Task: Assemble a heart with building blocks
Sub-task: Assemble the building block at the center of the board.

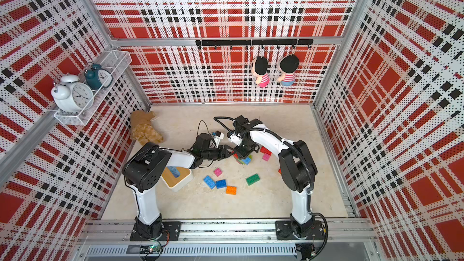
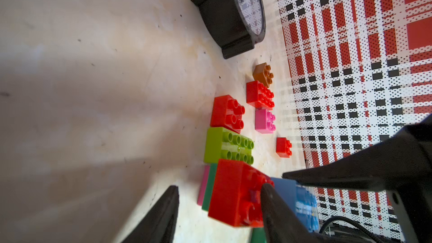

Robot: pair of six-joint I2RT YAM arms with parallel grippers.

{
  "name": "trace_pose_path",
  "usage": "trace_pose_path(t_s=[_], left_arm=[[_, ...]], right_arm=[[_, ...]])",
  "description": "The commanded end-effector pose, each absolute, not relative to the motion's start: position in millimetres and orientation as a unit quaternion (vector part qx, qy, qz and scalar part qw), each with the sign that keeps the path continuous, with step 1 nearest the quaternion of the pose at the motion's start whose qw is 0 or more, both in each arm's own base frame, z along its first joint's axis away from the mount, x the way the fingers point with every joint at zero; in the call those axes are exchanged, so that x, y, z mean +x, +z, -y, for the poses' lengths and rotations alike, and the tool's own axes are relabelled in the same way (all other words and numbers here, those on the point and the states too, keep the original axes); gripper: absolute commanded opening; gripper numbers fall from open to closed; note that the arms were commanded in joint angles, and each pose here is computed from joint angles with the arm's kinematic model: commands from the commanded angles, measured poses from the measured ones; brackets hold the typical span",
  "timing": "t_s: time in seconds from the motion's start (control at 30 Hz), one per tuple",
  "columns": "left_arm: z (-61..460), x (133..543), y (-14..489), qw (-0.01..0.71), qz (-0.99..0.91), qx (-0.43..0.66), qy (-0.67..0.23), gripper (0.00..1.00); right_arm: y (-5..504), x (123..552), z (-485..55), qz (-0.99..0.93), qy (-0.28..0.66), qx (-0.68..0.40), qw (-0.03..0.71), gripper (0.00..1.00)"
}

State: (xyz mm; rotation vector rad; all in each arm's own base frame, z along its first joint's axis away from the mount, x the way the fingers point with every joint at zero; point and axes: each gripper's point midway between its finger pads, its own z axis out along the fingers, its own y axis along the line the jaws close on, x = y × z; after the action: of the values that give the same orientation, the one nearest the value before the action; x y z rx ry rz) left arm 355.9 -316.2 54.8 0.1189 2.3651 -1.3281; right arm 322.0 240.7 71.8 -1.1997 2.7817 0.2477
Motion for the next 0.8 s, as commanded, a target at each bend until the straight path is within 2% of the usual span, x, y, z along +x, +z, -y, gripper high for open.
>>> trace_pose_path(t_s=[0.0,0.13,0.77], left_arm=[[305.0,349.8,31.6,0.194,-0.871,0.031,-0.451,0.58],[295.9,349.3,36.4,0.205,-0.871,0.022,-0.445,0.58],[260.1,352.5,72.5,0.277,-0.863,-0.008,-0.422,0.61]], right_arm=[[6.8,294.0,-222.1,-0.920,0.064,-0.384,-0.051,0.00],[28.5,298.8,-244.0,-0.911,0.090,-0.401,-0.015,0.00],[46.3,284.9,-284.2,-0.888,0.107,-0.447,0.002,0.00]])
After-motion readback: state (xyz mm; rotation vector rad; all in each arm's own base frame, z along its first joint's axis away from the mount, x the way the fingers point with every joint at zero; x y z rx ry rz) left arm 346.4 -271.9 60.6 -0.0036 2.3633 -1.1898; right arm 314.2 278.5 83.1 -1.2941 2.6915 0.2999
